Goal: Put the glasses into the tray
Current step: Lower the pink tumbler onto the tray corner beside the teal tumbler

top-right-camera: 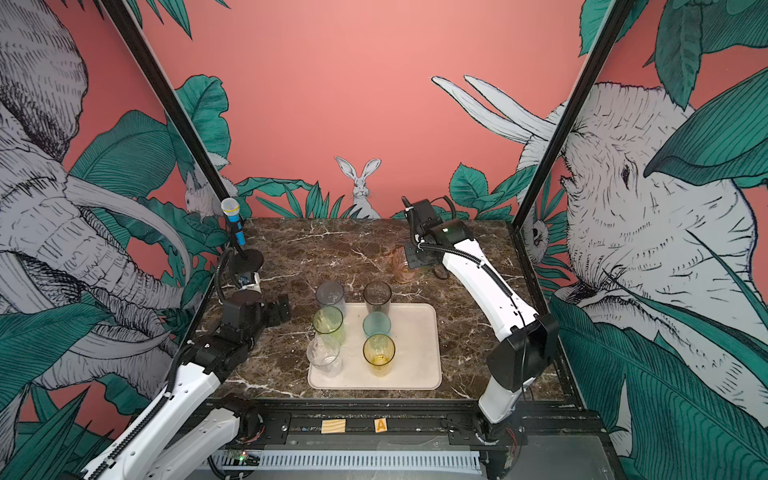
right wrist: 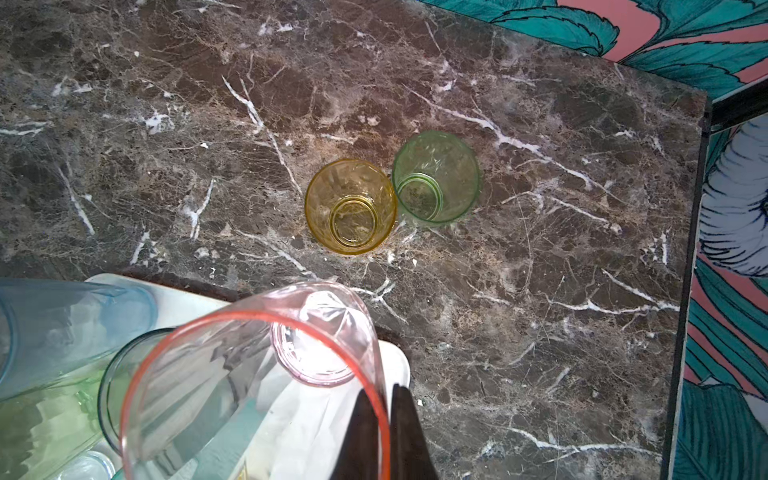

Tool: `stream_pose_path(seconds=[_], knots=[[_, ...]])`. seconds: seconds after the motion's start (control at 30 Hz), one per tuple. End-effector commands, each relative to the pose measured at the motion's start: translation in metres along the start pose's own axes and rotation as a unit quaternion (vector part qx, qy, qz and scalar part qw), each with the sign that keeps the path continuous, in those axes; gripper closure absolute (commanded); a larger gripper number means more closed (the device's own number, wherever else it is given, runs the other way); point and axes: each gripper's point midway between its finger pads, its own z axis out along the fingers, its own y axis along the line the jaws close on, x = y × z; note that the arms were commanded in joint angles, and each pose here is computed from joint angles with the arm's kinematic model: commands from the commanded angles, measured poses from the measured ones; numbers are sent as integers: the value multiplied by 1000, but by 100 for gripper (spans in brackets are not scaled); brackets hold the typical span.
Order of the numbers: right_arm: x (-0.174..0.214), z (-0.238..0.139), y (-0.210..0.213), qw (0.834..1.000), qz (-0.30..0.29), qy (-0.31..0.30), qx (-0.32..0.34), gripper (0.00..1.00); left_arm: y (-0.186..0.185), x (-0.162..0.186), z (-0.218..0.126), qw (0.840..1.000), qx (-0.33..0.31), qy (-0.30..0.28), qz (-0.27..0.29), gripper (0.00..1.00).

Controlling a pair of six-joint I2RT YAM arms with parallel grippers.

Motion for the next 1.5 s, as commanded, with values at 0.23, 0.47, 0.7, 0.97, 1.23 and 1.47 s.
stream_pose_path(seconds=[0.23, 0.47, 0.7, 0.97, 1.23, 1.47], knots=[[21, -14, -9, 1000, 19, -24, -8, 100, -1, 3, 3, 1000, 6, -3, -17, 1], [46, -7, -10, 1000, 24, -15, -13, 100, -4, 4, 5, 1000, 14, 0, -21, 1], [75, 13, -8, 999, 35, -6, -19, 100, -6, 5, 7, 1000, 17, 3, -21, 1], [97, 45, -3, 998, 47, 7, -28, 100, -9, 6, 9, 1000, 21, 7, -22, 1], [117, 73, -1, 998, 45, 36, -22, 100, -10, 7, 12, 1000, 20, 11, -22, 1], [126, 88, 3, 997, 43, 55, -23, 100, -12, 7, 15, 999, 22, 15, -23, 1]])
